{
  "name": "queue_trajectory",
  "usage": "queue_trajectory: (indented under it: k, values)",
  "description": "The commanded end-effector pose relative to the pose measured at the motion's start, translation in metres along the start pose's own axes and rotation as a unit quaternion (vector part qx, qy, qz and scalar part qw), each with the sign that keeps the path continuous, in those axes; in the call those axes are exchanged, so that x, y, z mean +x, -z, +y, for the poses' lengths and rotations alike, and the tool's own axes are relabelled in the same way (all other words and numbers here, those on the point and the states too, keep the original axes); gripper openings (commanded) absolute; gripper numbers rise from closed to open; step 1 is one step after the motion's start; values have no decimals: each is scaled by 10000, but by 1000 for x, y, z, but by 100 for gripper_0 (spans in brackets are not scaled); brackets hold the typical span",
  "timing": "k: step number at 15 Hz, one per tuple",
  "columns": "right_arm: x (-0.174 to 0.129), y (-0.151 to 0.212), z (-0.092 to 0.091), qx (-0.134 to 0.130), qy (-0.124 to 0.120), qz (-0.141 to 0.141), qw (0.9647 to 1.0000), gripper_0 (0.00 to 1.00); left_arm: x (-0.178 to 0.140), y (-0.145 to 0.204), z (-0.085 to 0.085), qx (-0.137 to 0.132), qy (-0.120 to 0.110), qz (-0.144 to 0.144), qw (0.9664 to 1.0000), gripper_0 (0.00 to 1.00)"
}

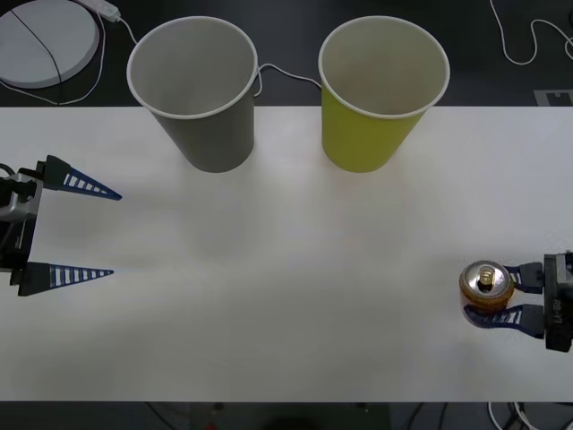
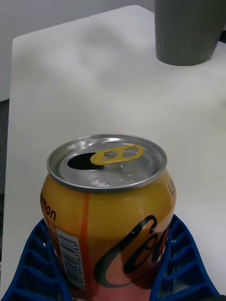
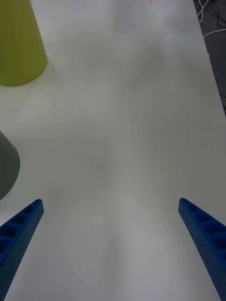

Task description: Put the can into the green bin and the plastic bottle into the gray bin

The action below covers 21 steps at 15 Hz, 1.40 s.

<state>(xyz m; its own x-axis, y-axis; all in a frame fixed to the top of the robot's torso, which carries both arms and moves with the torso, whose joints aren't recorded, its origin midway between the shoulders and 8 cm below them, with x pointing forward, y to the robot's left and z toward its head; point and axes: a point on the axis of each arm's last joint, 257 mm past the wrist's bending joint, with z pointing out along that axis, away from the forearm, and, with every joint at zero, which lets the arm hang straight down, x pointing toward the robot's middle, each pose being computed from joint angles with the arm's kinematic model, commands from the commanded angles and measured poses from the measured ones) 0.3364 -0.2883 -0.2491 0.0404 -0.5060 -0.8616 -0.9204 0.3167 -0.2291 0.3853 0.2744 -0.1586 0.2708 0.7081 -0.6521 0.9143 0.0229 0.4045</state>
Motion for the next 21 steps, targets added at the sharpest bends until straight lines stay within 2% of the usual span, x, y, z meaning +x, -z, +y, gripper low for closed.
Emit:
queue_trajectory:
  k: [1,6,11,13,14,15,17,20,21]
  values:
    - [-20,6,-6,42,-184,312,9993,0,0,0,0,0,0,0,10000,100]
    - [-58,24,-16,97,-692,766,9946,0,0,0,0,0,0,0,10000,100]
    - [-80,48,-40,293,-1251,1244,9839,0,0,0,0,0,0,0,10000,100]
    - [-91,60,-53,419,-1568,1437,9762,0,0,0,0,0,0,0,10000,100]
    - [-98,69,-61,531,-1806,1547,9699,0,0,0,0,0,0,0,10000,100]
    - [-106,73,-70,661,-1942,1584,9658,0,0,0,0,0,0,0,10000,100]
    - [-118,81,-85,903,-2295,1671,9546,0,0,0,0,0,0,0,10000,100]
    - [-142,85,-104,1138,-2490,1895,9429,0,0,0,0,0,0,0,10000,100]
    - [-150,82,-109,1191,-2482,1931,9418,0,0,0,0,0,0,0,10000,100]
